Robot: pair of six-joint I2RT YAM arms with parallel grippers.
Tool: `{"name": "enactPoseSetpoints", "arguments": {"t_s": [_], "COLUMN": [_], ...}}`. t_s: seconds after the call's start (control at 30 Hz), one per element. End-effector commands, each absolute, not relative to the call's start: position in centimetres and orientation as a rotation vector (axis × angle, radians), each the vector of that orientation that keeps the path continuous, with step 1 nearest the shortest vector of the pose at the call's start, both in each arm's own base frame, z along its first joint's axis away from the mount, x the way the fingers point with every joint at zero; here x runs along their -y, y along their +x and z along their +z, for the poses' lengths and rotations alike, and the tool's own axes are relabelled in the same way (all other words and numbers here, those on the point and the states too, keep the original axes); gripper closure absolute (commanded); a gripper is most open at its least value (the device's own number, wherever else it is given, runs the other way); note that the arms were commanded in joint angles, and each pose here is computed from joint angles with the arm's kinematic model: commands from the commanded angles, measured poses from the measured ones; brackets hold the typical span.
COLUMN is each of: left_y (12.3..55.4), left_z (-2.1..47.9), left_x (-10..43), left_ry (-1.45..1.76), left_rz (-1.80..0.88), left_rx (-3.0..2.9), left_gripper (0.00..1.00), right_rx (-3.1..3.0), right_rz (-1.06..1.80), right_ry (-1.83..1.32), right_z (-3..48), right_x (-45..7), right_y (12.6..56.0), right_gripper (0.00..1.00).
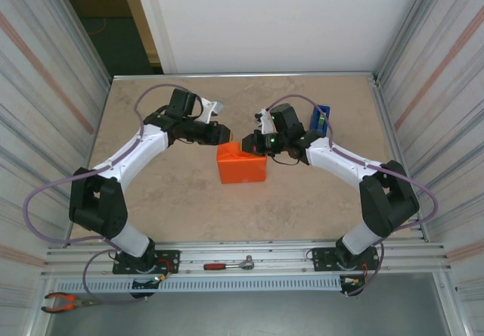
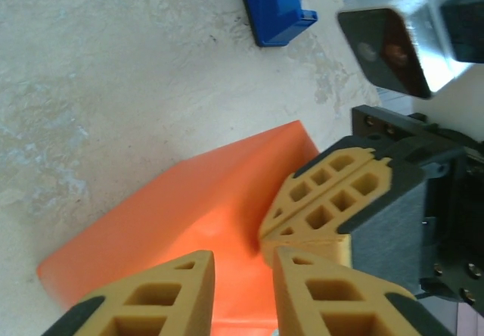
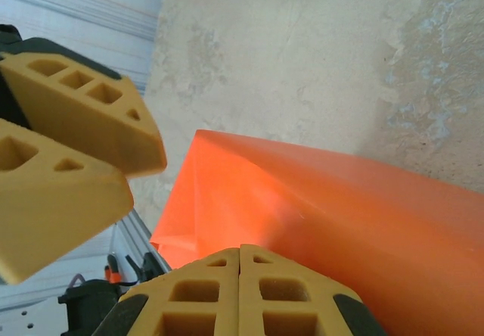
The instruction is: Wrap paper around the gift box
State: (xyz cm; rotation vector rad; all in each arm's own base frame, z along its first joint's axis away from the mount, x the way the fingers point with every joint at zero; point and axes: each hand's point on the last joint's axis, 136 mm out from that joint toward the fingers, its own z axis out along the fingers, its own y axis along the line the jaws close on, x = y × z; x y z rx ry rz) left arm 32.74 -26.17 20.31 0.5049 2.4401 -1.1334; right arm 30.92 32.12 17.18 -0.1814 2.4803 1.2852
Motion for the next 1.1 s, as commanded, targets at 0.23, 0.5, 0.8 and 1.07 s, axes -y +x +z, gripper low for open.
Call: {"name": "enactPoseSetpoints", "arguments": {"t_s": [0.23,0.5,0.8,1.07], "left_y": [29.4,28.2,28.1,28.1], "left_z": [19.4,16.4,16.0,15.8], "left_x": [27.6,27.0,26.8,26.8], "left_ry": [0.552,0.552,0.558,0.555], "left_rz": [-1.193,-1.161,-1.142,-1.137], "left_rx": [-2.436,-2.509,-2.522,-2.529], "left_gripper": [0.93,0.95,0.97,0.98], "right_rx": [-2.719,-2.695,-2.507,-2.526], "right_rz": [1.170,1.230,1.366,1.367], "right_ry": [-0.112,-0.096,-0.101,-0.147], "right_z": [10.8,11.9,19.5,19.6], "right_x": [-30.8,-31.2,-31.3,-32.1], "right_y": [27.9,28.2,30.9,29.7], "right_gripper": [1.00,1.00,1.00,1.00]}}
